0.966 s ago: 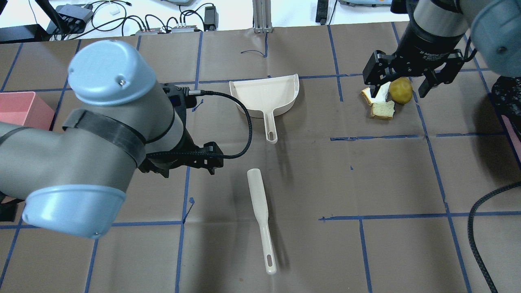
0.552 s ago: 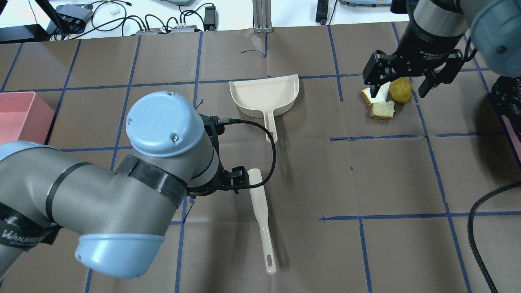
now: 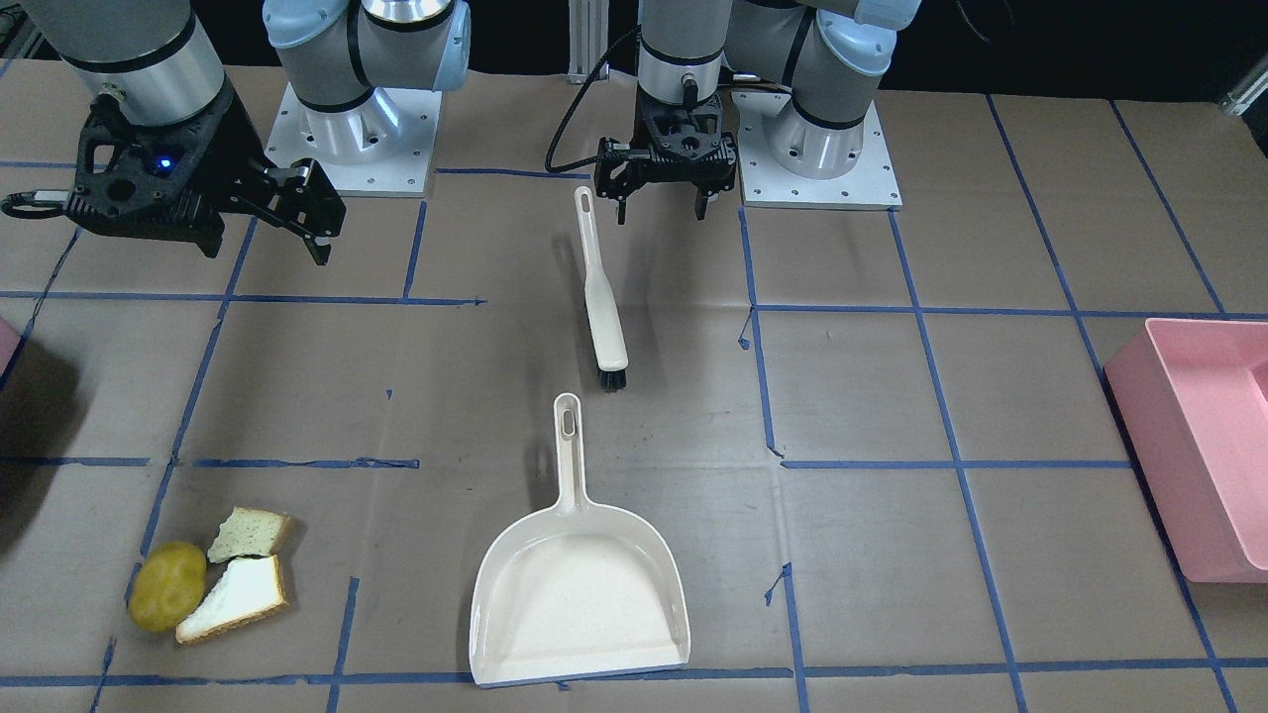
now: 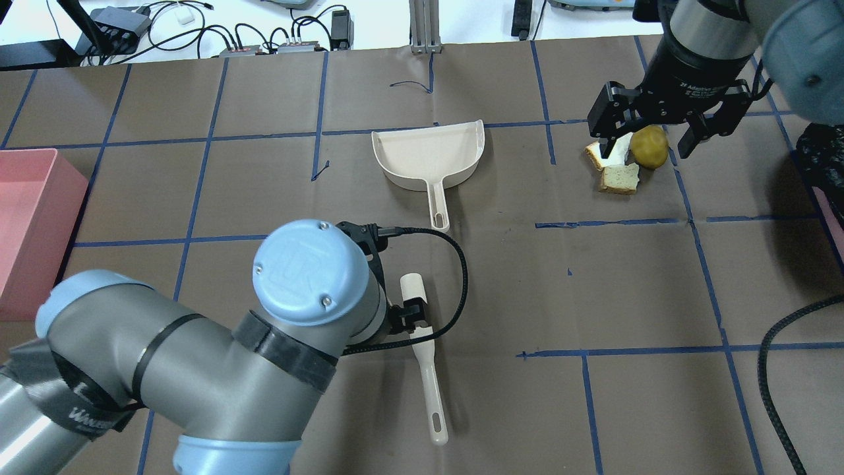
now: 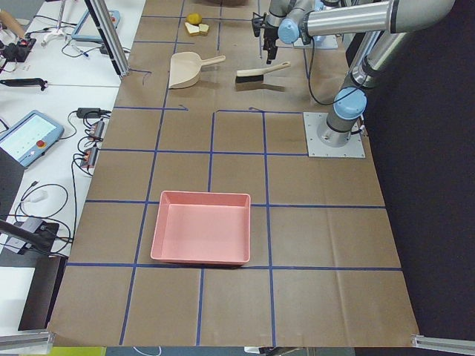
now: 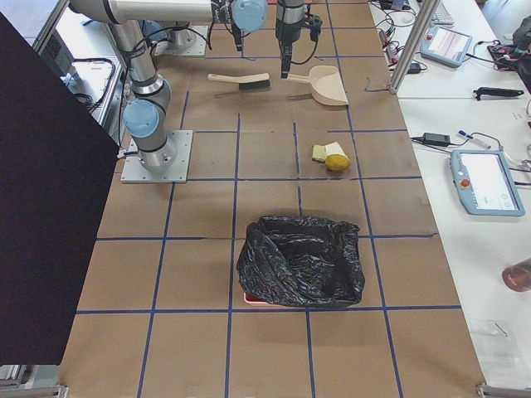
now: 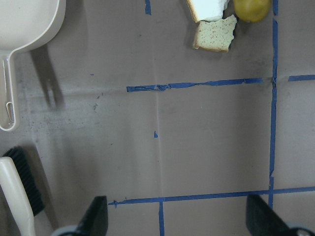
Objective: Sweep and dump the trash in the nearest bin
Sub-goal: 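Lower the left gripper over the brush handle and close on it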
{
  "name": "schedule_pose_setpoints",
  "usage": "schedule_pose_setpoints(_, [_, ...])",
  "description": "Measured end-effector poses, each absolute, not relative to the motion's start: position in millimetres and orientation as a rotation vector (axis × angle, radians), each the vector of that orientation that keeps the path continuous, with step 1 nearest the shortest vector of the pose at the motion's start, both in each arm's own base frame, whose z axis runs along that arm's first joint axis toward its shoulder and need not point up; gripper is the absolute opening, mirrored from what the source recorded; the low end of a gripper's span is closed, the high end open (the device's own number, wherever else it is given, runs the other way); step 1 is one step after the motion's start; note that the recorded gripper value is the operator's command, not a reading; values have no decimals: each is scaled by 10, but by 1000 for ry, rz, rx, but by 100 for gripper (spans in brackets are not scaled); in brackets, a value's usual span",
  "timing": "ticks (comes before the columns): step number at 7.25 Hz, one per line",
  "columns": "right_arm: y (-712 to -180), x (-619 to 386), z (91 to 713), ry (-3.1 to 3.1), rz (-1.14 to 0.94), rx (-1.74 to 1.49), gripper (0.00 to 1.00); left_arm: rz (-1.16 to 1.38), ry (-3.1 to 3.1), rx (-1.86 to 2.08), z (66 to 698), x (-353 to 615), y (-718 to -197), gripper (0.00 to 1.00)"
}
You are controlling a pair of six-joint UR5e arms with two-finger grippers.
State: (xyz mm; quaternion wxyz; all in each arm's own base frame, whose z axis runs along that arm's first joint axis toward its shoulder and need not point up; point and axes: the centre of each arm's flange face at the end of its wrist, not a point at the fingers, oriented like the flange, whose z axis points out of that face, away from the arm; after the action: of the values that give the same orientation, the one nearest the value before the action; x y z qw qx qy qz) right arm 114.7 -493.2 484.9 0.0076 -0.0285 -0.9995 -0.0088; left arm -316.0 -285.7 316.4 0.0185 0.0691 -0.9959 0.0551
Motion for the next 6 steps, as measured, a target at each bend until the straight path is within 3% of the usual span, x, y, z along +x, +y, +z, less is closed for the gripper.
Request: schedule_pose_setpoints(6, [-4929,1147,4851,-3125,-29,-89,100,164,-3125,217,2502,-3476,-2468,98])
